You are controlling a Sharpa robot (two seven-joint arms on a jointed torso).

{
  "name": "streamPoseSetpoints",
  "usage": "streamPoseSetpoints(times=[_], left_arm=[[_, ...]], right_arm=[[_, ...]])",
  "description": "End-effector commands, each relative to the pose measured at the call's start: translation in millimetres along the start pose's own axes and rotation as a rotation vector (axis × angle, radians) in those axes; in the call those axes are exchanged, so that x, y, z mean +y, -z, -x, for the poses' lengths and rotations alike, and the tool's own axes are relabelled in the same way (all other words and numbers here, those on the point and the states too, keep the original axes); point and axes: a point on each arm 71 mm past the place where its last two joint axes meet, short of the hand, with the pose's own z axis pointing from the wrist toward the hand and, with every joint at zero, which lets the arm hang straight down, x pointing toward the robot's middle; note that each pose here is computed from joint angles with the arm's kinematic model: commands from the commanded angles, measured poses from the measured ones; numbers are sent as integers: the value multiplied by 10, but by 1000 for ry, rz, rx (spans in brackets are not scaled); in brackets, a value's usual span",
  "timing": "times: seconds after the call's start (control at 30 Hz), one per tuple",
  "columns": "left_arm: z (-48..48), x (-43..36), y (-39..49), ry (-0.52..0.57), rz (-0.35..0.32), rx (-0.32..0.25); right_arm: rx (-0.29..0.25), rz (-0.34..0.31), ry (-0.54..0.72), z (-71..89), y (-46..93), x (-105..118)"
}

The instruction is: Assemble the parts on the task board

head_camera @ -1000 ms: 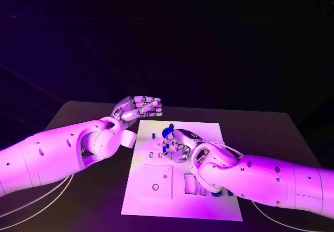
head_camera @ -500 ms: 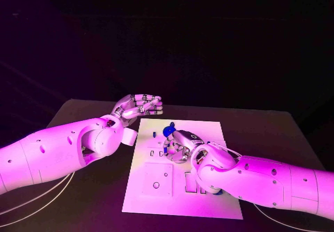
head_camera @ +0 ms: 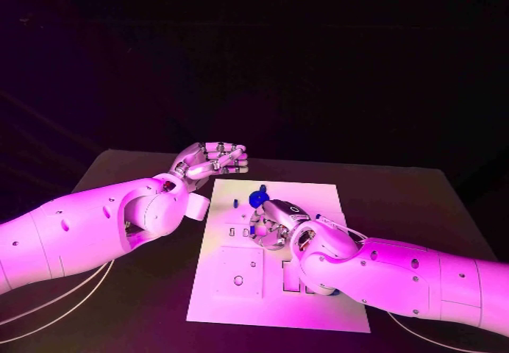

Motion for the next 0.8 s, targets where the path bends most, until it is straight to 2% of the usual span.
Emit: streamPoseSetpoints(times=[0.03, 0.8], left_arm=[[-6, -12, -3, 2, -8, 3], [10, -10, -1, -1, -5, 1]], right_arm=[[15, 11, 17, -27, 6, 17], [32, -7, 25, -49, 4, -11]])
